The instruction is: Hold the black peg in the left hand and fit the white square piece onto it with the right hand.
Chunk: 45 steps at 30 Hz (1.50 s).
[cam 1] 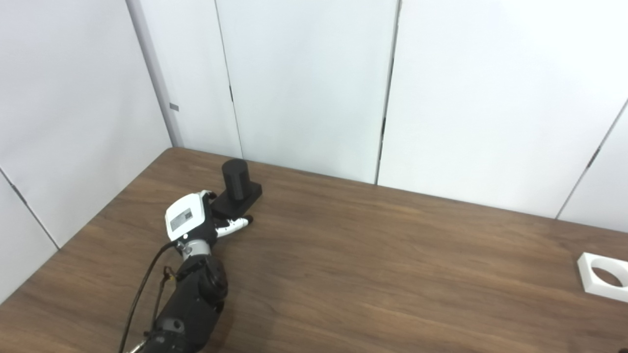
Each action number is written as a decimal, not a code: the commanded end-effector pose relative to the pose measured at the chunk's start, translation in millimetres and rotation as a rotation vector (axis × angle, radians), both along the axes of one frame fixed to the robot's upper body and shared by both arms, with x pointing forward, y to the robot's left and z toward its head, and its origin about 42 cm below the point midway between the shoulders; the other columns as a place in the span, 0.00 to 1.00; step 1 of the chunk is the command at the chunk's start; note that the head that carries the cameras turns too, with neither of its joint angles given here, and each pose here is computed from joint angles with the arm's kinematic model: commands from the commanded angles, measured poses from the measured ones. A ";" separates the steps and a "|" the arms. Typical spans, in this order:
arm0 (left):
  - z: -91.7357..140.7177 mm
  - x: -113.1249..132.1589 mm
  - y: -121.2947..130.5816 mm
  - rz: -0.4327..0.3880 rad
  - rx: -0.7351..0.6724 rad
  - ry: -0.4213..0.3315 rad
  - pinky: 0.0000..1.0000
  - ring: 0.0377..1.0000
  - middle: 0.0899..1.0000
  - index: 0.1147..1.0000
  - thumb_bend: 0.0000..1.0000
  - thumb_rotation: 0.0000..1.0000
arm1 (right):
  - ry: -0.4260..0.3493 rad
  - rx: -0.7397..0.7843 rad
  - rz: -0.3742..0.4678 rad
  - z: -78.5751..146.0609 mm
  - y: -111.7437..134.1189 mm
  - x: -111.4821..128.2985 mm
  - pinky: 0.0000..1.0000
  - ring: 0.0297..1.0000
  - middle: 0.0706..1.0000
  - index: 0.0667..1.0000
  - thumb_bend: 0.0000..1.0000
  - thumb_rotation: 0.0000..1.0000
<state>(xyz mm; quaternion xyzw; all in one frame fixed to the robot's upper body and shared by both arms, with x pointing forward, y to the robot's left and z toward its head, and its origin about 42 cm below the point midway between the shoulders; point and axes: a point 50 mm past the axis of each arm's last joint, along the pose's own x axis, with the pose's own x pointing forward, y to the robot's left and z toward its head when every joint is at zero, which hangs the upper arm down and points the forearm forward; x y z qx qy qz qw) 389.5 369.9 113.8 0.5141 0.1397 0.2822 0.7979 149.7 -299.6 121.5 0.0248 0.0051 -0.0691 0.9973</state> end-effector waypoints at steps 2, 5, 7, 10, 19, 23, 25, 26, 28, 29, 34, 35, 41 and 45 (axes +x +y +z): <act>28.4 21.4 6.5 0.011 0.042 -0.105 0.86 0.85 0.80 0.68 0.97 0.51 | -0.031 -0.007 0.014 4.5 2.9 0.1 0.96 0.93 0.88 0.90 0.80 0.95; 26.7 23.2 6.0 0.021 0.043 -0.141 0.84 0.82 0.76 0.60 0.94 0.44 | -0.032 -0.001 0.016 3.5 2.1 0.1 0.97 0.93 0.88 0.90 0.81 0.94; 25.5 24.1 5.7 0.029 0.048 -0.148 0.84 0.81 0.73 0.53 0.89 0.39 | -0.032 -0.003 0.014 3.7 2.0 -0.1 0.97 0.93 0.88 0.90 0.81 0.94; 23.3 24.0 6.1 0.027 0.034 -0.174 0.82 0.80 0.72 0.45 0.68 0.20 | -0.033 -0.006 0.018 4.6 2.3 -0.3 0.96 0.93 0.89 0.90 0.82 0.95; 15.5 21.1 8.8 0.022 0.009 -0.230 0.66 0.75 0.69 0.41 0.52 0.05 | -0.034 -0.006 0.023 4.7 1.9 0.0 0.96 0.93 0.88 0.90 0.83 0.94; 13.8 20.0 8.8 0.015 0.017 -0.230 0.62 0.74 0.68 0.41 0.52 0.05 | -0.031 -0.010 0.020 5.1 3.5 1.8 0.93 0.92 0.88 0.90 0.83 0.94; 13.5 17.5 8.0 0.007 0.018 -0.236 0.61 0.73 0.68 0.41 0.52 0.05 | -0.032 -0.011 0.018 4.9 4.4 2.5 0.93 0.92 0.88 0.90 0.83 0.94; 13.5 16.1 7.4 0.003 0.016 -0.238 0.61 0.72 0.67 0.41 0.52 0.05 | -0.032 -0.012 0.018 4.9 5.1 2.8 0.93 0.92 0.88 0.90 0.83 0.94; 13.8 11.9 4.9 -0.016 0.010 -0.240 0.60 0.71 0.66 0.41 0.52 0.05 | -0.040 -0.009 0.021 4.8 6.2 3.9 0.95 0.94 0.89 0.90 0.83 0.95; 14.2 9.6 3.5 -0.025 0.006 -0.240 0.60 0.71 0.65 0.41 0.52 0.05 | -0.042 -0.010 0.022 5.0 7.0 4.4 0.96 0.95 0.90 0.91 0.82 0.95; 15.9 -14.1 -17.9 -0.135 -0.087 -0.248 0.61 0.71 0.66 0.41 0.52 0.05 | -0.053 -0.014 0.041 7.0 11.1 5.2 1.00 0.99 0.93 0.95 0.81 0.97; 16.7 -19.9 -23.1 -0.158 -0.097 -0.241 0.60 0.71 0.66 0.41 0.52 0.05 | -0.059 -0.015 0.054 7.1 11.3 5.6 1.00 1.00 0.95 0.96 0.80 0.98; 30.5 -62.9 -63.8 -0.305 -0.192 -0.188 0.62 0.74 0.68 0.42 0.52 0.05 | -0.051 -0.012 0.060 10.9 16.7 4.9 1.00 1.00 1.00 1.00 0.76 1.00; 40.5 -93.7 -92.8 -0.425 -0.241 -0.163 0.64 0.77 0.70 0.42 0.52 0.05 | -0.039 -0.024 0.045 15.4 21.7 4.1 1.00 1.00 0.99 1.00 0.68 1.00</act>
